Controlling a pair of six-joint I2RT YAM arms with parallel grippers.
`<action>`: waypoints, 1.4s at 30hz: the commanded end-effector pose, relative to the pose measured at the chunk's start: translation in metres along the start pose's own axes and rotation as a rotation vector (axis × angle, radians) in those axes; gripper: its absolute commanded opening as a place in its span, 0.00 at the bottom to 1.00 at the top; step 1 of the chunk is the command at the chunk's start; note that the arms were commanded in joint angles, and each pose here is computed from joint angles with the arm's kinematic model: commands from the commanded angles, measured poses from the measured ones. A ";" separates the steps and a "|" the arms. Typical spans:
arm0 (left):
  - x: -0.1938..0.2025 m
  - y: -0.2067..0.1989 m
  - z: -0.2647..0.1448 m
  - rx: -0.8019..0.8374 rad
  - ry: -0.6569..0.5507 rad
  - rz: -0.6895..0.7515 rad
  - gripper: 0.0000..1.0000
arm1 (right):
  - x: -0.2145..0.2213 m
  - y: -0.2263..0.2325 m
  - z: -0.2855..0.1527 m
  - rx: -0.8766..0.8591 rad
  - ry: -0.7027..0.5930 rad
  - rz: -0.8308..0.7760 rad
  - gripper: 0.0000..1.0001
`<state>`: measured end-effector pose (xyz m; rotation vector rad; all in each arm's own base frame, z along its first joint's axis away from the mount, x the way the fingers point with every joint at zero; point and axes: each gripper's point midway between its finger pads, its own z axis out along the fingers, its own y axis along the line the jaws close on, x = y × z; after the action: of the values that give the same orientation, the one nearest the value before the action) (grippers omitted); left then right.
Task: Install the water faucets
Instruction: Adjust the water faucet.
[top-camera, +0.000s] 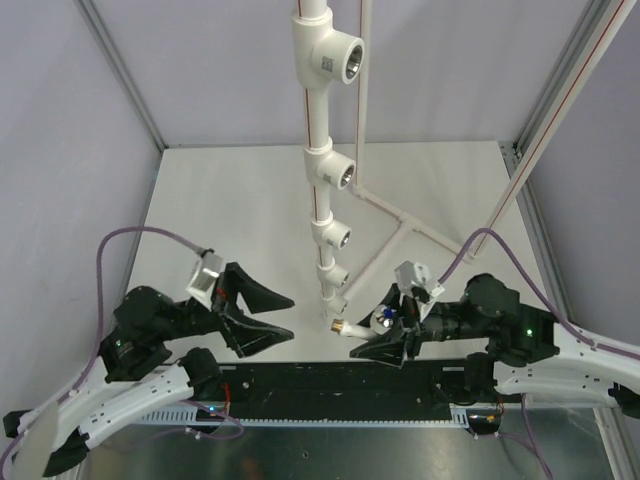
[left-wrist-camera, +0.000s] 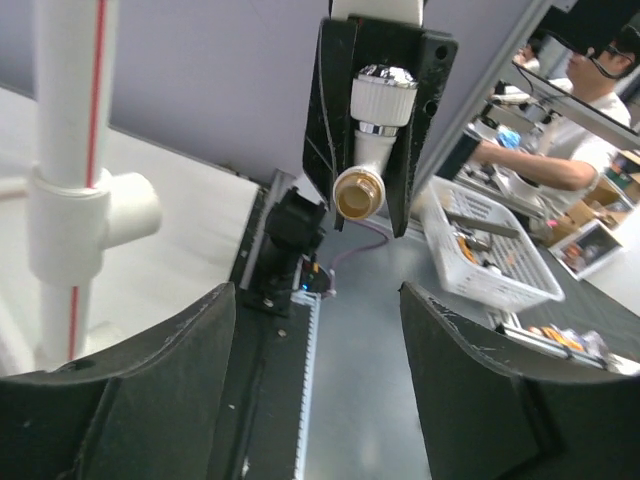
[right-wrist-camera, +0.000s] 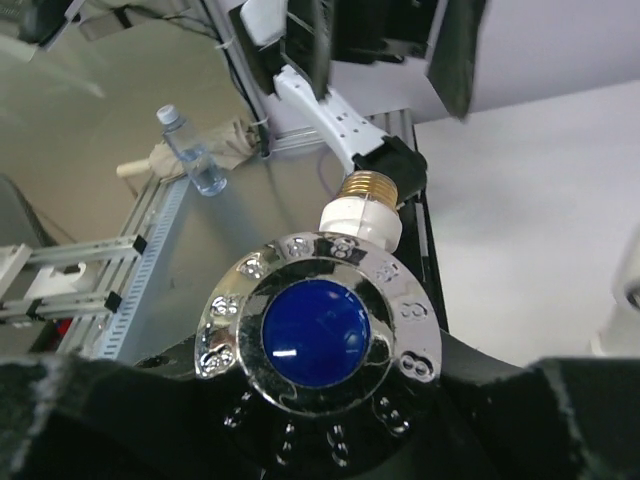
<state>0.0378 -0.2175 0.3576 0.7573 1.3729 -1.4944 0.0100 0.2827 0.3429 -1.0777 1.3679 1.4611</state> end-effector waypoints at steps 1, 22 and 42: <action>-0.003 -0.022 0.015 0.112 0.071 -0.021 0.67 | -0.040 0.023 0.021 -0.131 -0.082 -0.154 0.00; -0.010 -0.042 0.048 0.232 0.100 0.001 0.70 | -0.045 0.016 0.042 -0.104 -0.099 -0.132 0.00; -0.027 -0.025 0.054 0.133 -0.020 0.002 0.00 | -0.062 -0.006 0.013 0.085 -0.183 -0.097 0.72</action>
<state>0.0254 -0.2736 0.3699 0.9290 1.3938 -1.6085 0.0216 0.3146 0.3611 -1.0756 1.2944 1.3957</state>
